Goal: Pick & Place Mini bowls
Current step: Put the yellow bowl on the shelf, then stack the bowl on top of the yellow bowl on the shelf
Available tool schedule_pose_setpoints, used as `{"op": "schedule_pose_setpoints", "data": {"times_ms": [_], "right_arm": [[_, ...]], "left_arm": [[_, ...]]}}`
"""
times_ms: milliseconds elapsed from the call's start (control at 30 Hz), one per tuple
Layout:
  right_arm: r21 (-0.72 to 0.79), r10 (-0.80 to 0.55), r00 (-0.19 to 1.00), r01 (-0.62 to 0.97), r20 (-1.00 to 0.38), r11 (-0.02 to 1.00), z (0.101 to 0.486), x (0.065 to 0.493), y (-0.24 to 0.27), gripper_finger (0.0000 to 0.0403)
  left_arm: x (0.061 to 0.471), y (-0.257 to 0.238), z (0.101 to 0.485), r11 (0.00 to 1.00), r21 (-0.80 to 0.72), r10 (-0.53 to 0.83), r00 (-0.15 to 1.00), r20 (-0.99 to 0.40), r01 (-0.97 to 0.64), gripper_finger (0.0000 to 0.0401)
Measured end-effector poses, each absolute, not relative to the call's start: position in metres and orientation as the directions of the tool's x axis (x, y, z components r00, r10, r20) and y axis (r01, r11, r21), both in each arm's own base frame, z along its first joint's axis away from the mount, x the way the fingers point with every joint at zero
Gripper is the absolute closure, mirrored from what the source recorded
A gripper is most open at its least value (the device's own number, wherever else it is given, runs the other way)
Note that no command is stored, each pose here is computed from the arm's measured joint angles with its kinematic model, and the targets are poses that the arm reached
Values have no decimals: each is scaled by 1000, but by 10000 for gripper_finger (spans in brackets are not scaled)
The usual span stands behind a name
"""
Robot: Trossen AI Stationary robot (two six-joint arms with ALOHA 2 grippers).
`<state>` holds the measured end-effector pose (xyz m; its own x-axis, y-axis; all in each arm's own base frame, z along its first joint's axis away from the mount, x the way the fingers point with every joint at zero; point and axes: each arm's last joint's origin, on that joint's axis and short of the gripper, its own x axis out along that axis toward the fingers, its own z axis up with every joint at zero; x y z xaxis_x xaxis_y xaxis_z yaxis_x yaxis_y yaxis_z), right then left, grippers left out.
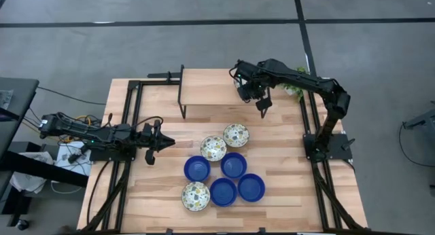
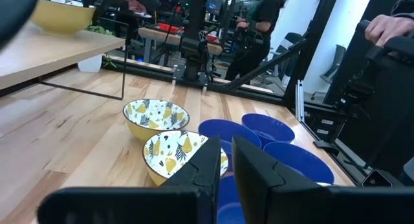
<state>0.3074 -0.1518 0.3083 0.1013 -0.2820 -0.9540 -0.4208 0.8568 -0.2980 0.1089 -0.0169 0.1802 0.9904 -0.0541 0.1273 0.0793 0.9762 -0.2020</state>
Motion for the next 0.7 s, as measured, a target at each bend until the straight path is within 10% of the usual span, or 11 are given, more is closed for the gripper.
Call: {"op": "schedule_pose_setpoints", "data": {"times_ms": [700], "right_arm": [[-407,-415,86,-453,-906,794,319,309,-133,226]], "left_arm": [[109,-17,180,976,-202,-54,990,127,79,362]]}}
